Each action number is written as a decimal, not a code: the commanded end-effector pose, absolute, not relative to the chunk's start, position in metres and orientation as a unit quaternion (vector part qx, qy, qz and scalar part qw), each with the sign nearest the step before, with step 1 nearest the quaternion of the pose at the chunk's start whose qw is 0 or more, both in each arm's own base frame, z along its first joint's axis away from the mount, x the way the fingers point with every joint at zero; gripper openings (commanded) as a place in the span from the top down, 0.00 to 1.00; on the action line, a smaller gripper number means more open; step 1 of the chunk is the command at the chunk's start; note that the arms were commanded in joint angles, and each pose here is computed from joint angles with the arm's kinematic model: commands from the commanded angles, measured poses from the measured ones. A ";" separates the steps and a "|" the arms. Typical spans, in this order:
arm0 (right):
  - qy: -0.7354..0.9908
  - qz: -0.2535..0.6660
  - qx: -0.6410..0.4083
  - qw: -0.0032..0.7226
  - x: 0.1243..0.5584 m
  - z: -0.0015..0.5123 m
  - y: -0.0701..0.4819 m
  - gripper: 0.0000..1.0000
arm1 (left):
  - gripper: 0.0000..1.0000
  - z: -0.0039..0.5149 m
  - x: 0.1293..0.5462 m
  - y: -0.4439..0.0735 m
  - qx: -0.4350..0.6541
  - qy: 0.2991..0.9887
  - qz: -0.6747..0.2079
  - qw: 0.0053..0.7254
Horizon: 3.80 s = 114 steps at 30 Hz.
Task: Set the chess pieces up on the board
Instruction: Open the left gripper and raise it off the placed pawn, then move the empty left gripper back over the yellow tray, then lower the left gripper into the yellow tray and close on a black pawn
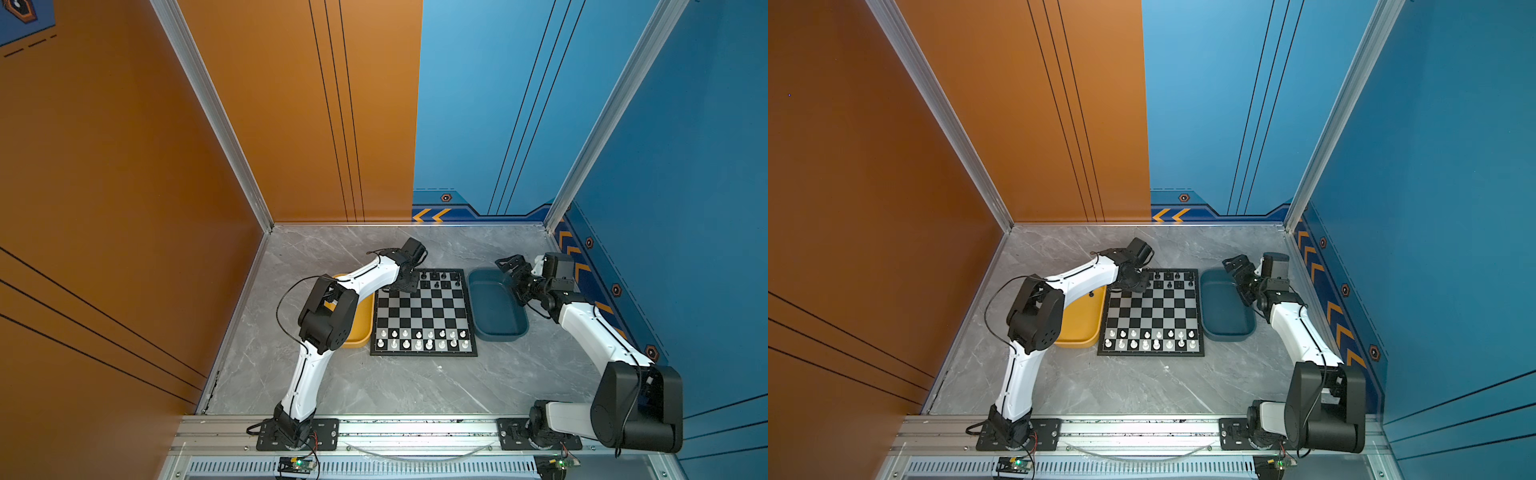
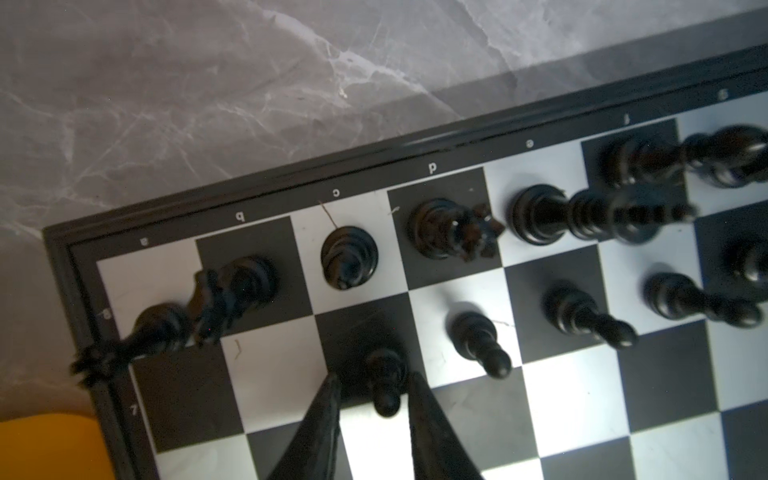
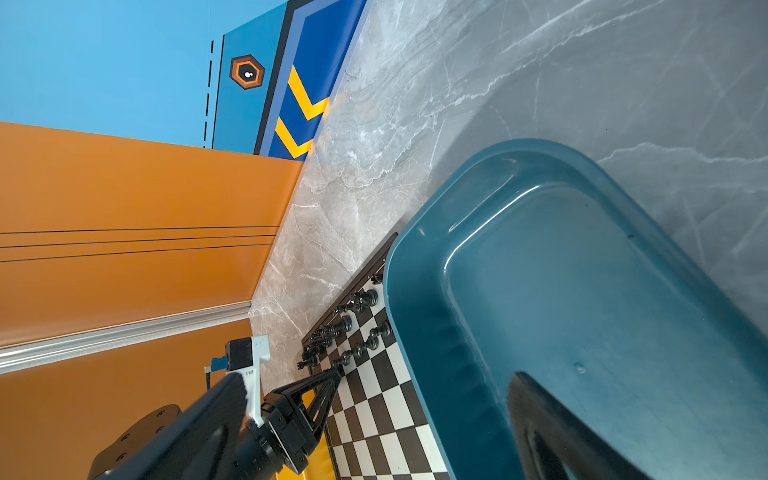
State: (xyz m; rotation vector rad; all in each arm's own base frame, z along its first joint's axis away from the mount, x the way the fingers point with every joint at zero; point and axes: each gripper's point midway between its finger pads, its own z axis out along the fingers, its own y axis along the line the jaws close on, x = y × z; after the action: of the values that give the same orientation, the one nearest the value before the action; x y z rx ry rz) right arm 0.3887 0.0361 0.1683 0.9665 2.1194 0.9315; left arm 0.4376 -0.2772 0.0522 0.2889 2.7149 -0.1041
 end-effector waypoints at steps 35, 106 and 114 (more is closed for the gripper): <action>0.804 0.361 0.362 0.306 0.386 0.172 0.045 0.00 | 0.51 0.167 0.404 -0.231 0.072 0.952 -0.047 0.295; 0.819 0.350 0.350 0.290 0.392 0.166 0.055 0.00 | 0.64 0.055 0.443 -0.109 -0.077 0.971 0.051 0.222; 0.819 0.349 0.350 0.291 0.392 0.166 0.054 0.00 | 0.67 0.051 0.445 -0.108 -0.075 0.971 0.057 0.218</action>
State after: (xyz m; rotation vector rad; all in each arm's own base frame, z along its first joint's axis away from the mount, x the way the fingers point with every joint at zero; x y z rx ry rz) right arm 0.3889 0.0577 0.1597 0.9390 2.1915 0.9538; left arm 0.4407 -0.1155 0.0521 -0.2133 2.6818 0.1103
